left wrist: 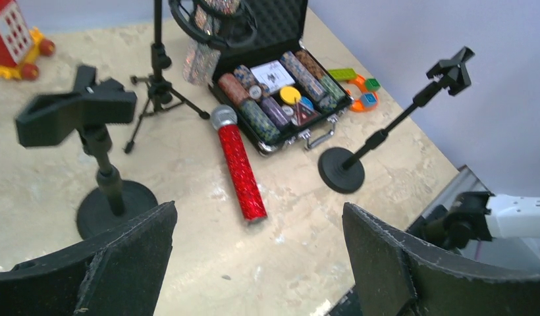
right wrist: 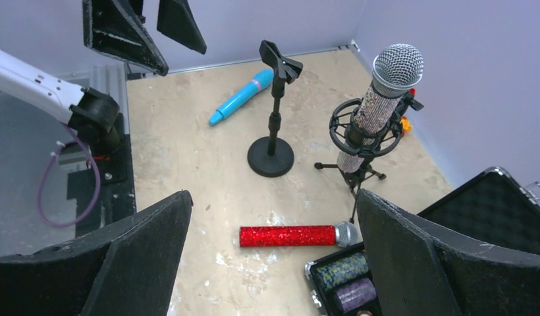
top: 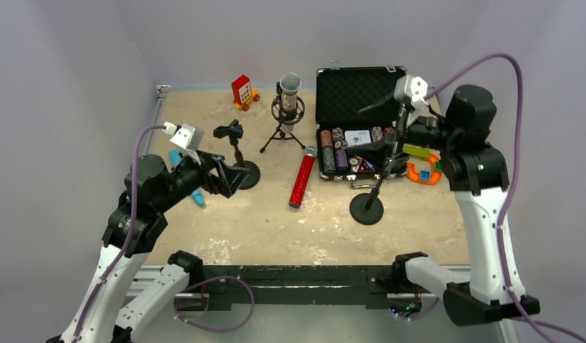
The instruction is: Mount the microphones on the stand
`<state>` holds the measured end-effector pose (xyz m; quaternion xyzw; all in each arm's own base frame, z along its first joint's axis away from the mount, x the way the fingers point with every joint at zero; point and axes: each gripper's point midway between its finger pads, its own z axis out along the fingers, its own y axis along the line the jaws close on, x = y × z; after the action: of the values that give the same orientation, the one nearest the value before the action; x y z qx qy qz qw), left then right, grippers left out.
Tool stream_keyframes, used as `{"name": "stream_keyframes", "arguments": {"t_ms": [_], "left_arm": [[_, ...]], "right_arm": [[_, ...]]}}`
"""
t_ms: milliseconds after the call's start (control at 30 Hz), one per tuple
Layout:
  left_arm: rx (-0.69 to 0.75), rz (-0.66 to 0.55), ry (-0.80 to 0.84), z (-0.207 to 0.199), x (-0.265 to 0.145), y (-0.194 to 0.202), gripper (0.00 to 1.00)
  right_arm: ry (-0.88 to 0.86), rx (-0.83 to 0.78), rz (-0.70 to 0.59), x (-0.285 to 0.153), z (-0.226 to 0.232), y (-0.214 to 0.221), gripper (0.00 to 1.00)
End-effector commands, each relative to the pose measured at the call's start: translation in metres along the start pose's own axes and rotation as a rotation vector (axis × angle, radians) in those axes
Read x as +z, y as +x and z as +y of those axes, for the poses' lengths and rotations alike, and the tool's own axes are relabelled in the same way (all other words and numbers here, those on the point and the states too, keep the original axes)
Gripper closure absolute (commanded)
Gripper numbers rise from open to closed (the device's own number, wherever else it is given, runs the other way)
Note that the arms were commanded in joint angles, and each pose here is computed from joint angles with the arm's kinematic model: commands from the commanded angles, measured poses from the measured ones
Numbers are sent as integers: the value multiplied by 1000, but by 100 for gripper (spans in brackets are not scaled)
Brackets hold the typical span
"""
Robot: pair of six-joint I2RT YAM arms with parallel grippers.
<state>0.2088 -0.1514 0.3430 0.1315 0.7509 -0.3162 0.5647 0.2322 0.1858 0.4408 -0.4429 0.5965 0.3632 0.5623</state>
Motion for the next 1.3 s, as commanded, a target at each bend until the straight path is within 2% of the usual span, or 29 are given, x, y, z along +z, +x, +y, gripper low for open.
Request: {"name": "stream_keyframes", "arguments": {"t_ms": [0,100,233,367,467,567,700,967,1133,1267], "left_arm": [[-138,119,61,-12,-3,35,1],[-171,208,95,-20,-5,53,1],[-137,327,121,-37,2,80,2],[-72,490,40,-41,21,114,3],[-42,564,-36,-38,41,135,4],[-40,587,-76,-38,67,147,4],[-53,537,-152,-31,106,149,4],[-61,593,-191,-29,168,182,9],[-42,618,-190,-28,175,187,10],[12,590,-150,-35,155,156,9]], "right_arm": [[-14,-95,0,-18,24,15,1],[-33,-127,-7,-29,46,29,1],[-41,-95,14,-39,62,50,1],[-20,-91,17,-48,68,58,1],[10,-79,25,-51,64,61,1],[40,-66,30,-52,58,62,1],[57,-43,28,-53,51,61,1],[48,-12,12,-51,46,63,1],[51,-7,12,-51,44,64,1],[39,-4,6,-51,46,59,2]]}}
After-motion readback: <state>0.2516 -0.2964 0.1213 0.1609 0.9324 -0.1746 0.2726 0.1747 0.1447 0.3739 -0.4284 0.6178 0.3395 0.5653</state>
